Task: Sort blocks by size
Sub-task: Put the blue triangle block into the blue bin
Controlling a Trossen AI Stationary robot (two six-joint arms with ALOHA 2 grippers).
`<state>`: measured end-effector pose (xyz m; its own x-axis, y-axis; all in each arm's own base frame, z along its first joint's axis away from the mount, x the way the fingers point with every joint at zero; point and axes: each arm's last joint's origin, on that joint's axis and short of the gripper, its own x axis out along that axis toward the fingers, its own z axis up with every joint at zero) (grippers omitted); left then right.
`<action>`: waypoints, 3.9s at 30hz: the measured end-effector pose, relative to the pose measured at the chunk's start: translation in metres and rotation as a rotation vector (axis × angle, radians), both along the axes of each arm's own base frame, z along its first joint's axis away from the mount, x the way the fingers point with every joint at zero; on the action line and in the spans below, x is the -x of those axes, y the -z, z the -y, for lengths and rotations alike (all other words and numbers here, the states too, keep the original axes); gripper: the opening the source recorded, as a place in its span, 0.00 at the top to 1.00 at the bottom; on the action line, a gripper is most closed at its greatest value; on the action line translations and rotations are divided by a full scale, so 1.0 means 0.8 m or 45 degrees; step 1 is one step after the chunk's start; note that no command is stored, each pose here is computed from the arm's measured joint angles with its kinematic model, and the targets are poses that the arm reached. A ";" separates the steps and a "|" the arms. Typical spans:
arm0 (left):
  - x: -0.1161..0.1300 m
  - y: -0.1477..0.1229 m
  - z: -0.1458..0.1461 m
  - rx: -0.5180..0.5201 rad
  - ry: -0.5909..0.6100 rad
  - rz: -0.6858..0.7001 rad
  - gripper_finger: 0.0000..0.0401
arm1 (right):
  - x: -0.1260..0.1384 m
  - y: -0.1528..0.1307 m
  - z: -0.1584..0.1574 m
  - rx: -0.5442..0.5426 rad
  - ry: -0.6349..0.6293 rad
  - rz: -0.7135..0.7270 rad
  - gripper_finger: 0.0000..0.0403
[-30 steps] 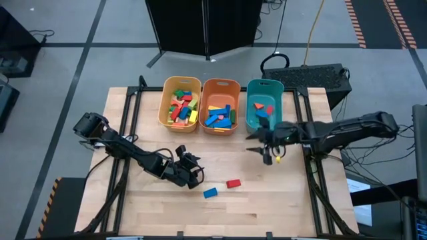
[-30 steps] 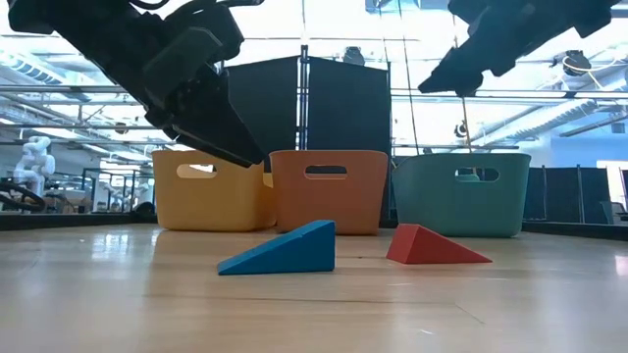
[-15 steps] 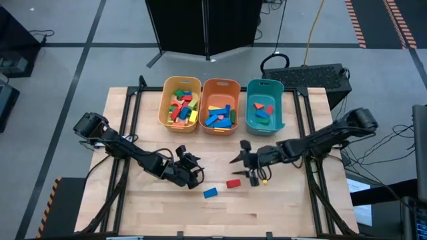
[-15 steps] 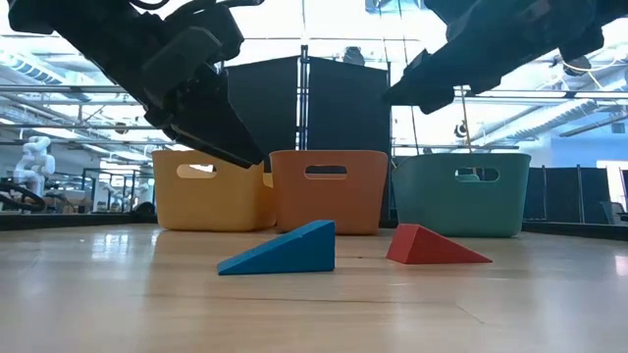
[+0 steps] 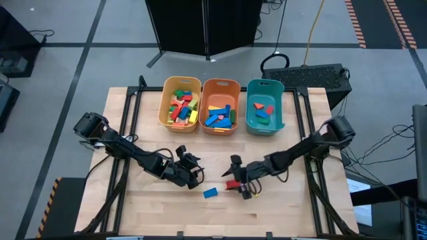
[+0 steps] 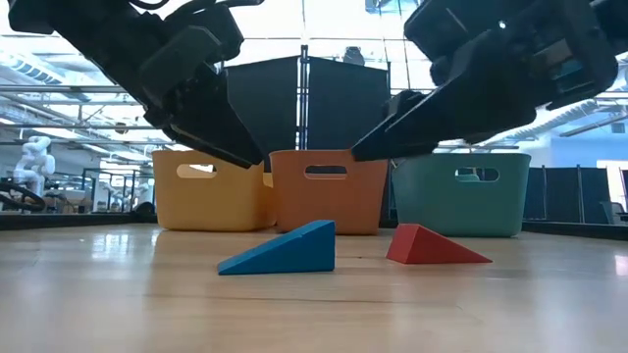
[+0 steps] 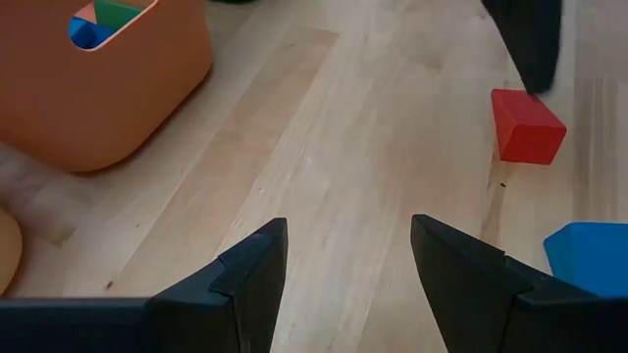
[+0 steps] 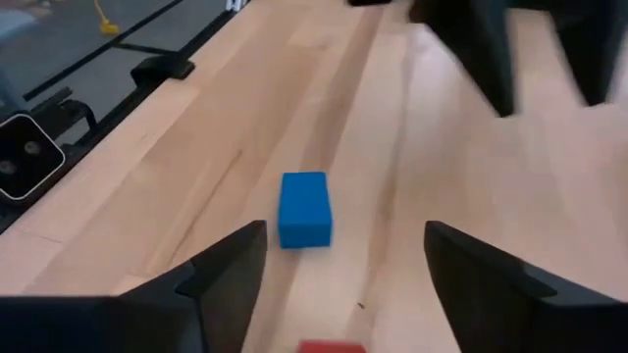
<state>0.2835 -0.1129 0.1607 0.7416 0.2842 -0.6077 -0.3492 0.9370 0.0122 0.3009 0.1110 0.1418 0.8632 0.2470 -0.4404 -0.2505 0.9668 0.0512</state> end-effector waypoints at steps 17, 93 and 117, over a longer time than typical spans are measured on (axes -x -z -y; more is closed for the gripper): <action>0.002 0.000 0.005 0.001 0.021 -0.004 0.46 | -0.075 0.033 -0.039 0.059 -0.001 -0.217 0.25; 0.004 0.000 0.009 0.026 0.013 0.011 0.46 | 0.167 -0.160 0.126 0.523 0.974 -0.445 0.70; -0.003 -0.004 0.001 -0.002 -0.026 0.058 0.46 | 0.175 -0.084 0.284 0.010 1.175 -0.687 0.70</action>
